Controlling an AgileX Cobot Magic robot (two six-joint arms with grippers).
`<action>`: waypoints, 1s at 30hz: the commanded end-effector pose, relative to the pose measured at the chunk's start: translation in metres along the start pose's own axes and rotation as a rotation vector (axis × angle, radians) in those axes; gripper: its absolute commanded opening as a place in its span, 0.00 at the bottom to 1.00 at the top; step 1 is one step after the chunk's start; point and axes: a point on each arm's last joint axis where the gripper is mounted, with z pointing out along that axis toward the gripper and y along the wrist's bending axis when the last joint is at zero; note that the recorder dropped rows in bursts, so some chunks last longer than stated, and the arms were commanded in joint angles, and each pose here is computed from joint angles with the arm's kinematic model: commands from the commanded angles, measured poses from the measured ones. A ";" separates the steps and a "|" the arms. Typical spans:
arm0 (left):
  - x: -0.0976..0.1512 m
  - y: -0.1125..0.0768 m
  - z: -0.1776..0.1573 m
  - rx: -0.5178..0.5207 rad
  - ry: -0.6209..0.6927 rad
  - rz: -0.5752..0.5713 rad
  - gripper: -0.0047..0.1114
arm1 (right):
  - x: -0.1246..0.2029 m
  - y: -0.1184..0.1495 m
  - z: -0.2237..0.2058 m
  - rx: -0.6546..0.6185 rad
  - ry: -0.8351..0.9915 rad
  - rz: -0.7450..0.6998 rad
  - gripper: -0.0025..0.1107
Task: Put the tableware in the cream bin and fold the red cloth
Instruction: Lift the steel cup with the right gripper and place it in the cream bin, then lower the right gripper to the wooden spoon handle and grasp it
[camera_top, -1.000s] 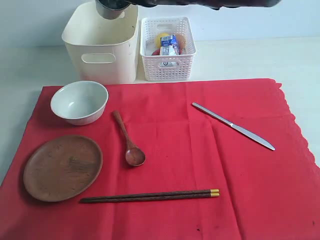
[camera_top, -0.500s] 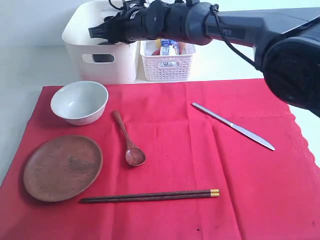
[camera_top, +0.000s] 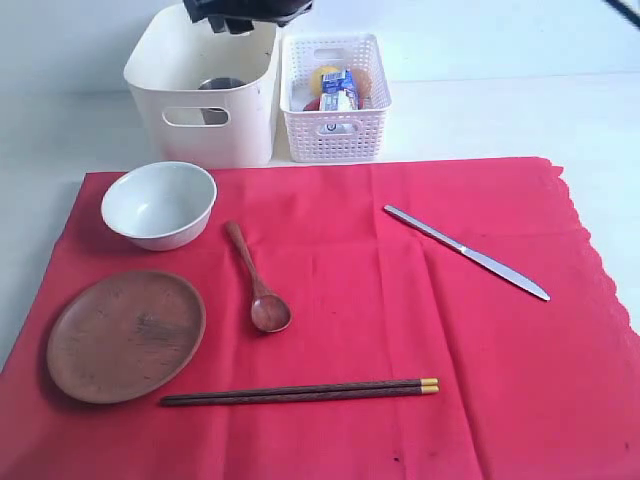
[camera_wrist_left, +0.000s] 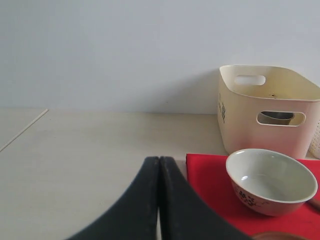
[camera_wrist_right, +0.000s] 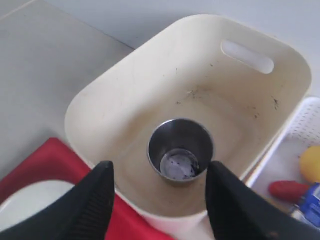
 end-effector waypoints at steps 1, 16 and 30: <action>-0.001 0.000 0.000 -0.002 -0.007 -0.005 0.04 | -0.006 0.001 -0.038 0.029 0.138 -0.106 0.50; -0.001 0.000 0.000 -0.002 -0.007 -0.005 0.04 | 0.074 0.023 -0.032 -0.054 0.636 -0.064 0.50; -0.001 0.000 0.000 -0.002 -0.007 -0.005 0.04 | 0.126 0.069 0.001 -0.080 0.517 -0.144 0.50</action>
